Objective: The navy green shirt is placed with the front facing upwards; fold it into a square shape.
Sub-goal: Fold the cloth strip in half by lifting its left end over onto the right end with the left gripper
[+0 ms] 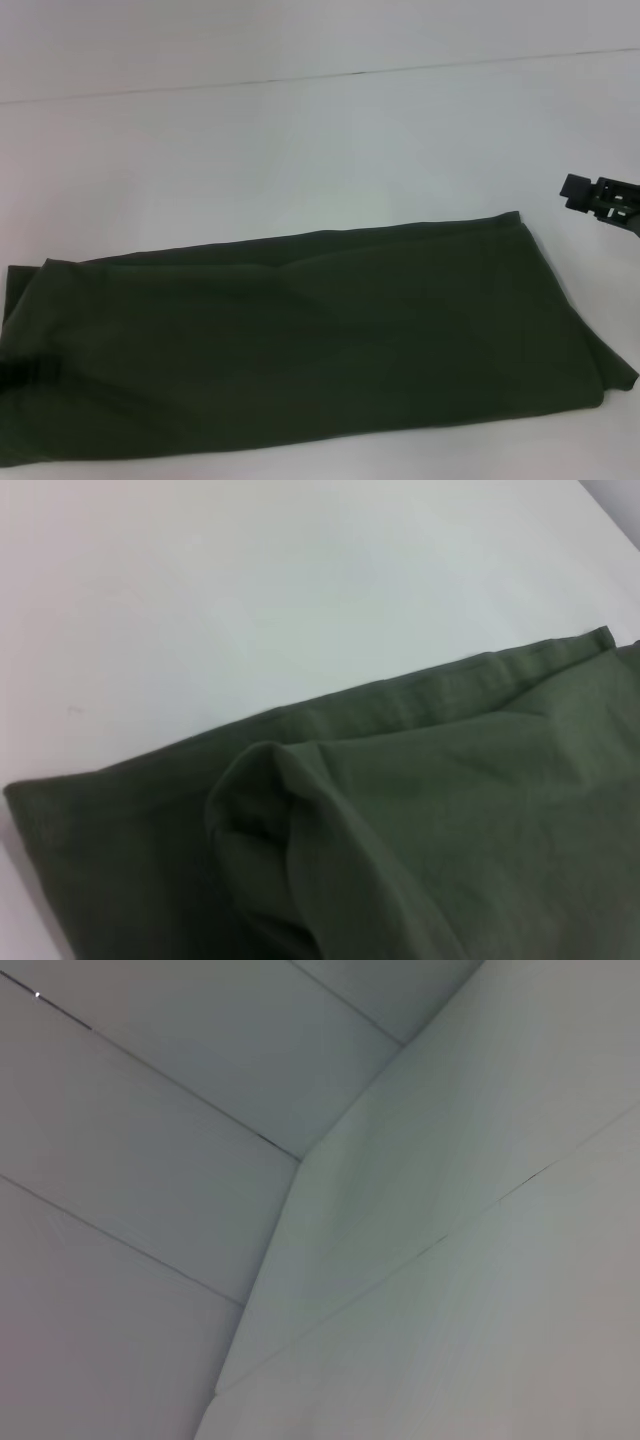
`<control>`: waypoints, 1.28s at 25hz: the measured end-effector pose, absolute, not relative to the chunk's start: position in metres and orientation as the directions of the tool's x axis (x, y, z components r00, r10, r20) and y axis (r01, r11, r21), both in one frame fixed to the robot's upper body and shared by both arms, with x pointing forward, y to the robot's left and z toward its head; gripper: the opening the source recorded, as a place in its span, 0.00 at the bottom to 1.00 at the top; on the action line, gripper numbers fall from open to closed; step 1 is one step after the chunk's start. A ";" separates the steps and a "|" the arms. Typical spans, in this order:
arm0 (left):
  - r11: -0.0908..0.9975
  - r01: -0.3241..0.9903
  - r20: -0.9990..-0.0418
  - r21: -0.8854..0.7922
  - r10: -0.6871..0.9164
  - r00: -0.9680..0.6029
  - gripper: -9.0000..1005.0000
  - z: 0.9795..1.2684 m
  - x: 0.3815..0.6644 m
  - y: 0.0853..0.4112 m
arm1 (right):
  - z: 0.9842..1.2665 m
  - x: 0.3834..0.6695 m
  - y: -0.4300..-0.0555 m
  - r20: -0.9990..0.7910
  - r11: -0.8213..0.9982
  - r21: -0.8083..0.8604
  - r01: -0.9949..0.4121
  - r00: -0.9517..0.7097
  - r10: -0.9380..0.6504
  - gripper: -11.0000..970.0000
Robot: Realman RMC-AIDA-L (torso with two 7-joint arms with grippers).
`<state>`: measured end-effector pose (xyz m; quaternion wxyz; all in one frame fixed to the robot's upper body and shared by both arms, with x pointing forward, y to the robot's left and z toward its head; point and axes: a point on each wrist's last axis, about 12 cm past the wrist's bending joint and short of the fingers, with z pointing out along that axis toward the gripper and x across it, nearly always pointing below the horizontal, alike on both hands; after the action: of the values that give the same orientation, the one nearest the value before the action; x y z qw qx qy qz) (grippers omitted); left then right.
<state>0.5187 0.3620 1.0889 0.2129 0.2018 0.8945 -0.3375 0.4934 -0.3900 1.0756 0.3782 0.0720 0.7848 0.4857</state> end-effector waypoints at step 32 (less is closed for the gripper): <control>0.682 0.508 -0.513 -0.525 0.223 -0.829 0.05 1.086 0.518 0.357 | 1.070 0.519 -0.336 -0.670 0.557 0.668 -0.493 -0.724 0.163 0.05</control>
<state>0.5183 0.3573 1.0864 0.2089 0.2046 0.8930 -0.3420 0.5194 -0.3364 1.0702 0.3570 -0.1025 0.8068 0.4594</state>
